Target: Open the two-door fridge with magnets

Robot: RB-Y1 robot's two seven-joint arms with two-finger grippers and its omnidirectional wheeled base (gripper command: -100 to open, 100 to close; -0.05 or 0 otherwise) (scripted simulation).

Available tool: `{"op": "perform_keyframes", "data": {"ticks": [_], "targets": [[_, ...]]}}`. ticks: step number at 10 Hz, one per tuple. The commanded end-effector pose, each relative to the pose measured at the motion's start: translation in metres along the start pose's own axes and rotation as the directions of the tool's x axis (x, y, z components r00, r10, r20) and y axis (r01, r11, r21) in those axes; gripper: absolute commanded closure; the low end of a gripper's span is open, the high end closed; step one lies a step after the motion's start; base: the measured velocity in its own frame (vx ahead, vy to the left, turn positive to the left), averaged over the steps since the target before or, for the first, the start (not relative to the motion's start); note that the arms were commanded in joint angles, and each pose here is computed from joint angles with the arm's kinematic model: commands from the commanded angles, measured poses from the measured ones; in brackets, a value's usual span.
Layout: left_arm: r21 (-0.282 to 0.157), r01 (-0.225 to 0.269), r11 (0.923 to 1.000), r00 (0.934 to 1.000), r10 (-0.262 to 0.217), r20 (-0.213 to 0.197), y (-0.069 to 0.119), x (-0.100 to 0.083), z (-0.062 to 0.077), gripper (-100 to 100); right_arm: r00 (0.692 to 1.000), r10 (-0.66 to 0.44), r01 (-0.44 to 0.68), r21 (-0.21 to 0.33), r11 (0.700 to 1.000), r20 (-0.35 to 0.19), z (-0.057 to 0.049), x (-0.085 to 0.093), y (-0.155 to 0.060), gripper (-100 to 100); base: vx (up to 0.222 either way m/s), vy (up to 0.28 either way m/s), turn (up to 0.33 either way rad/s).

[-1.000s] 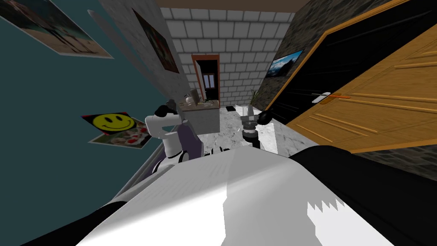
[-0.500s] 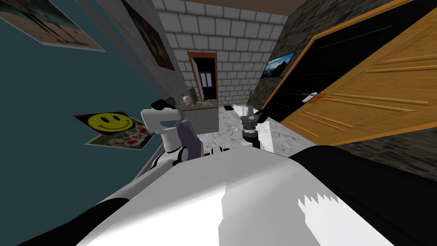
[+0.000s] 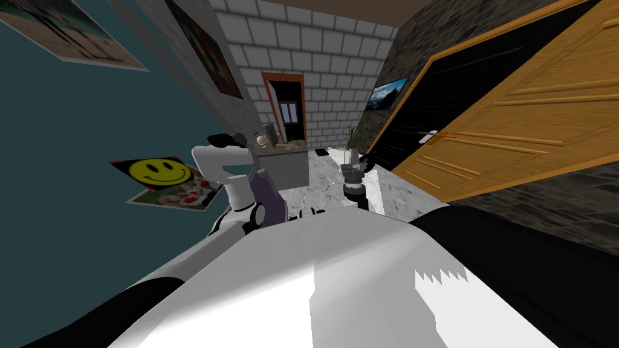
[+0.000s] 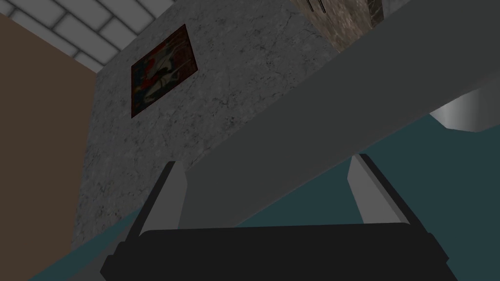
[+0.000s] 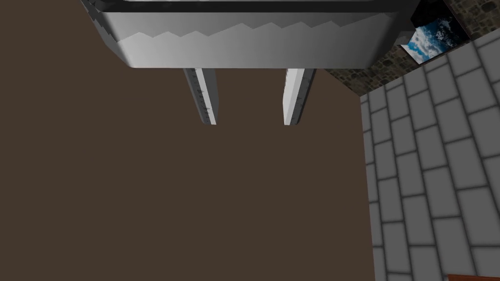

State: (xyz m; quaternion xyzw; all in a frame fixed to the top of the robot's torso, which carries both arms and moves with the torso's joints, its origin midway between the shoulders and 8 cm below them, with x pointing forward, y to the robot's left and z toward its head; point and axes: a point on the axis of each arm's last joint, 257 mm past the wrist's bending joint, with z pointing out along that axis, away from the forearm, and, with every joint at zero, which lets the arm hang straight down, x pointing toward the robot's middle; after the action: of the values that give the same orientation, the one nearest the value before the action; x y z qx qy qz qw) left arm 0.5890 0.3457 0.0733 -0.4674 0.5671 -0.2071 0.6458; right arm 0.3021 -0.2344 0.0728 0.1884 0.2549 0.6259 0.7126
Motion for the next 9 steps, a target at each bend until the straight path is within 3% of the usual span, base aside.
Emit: {"op": "perform_keyframes", "data": {"ticks": [1,2,6,7,9], "targets": [[0.0,0.0,1.0,1.0,0.0,0.0,0.0,0.0,0.0,100,1.0,0.0,0.0,0.0,1.0,0.0,0.0,0.0,0.0,0,0.0,0.0,0.0],[0.027,-0.006,0.9996,0.999,0.007,-0.044,-0.013,0.021,-0.007,100,1.0,0.0,0.0,0.0,1.0,0.0,0.0,0.0,0.0,0,-0.118,-0.084,-0.268],[0.084,-0.007,0.9964,0.9911,0.018,-0.132,-0.039,0.061,-0.023,100,1.0,0.001,-0.001,0.0,1.0,0.0,0.0,0.0,0.0,0,-0.179,-0.162,-0.126],[0.099,-0.007,0.995,0.9878,0.022,-0.154,-0.046,0.071,-0.028,100,1.0,0.0,0.0,0.0,1.0,0.0,0.0,0.0,0.0,0,-0.163,-0.124,-0.123],[0.144,-0.004,0.9896,0.9753,0.036,-0.218,-0.066,0.099,-0.044,100,1.0,0.0,0.0,0.0,1.0,0.0,0.0,0.0,0.0,0,-0.222,-0.141,-0.187]]}}
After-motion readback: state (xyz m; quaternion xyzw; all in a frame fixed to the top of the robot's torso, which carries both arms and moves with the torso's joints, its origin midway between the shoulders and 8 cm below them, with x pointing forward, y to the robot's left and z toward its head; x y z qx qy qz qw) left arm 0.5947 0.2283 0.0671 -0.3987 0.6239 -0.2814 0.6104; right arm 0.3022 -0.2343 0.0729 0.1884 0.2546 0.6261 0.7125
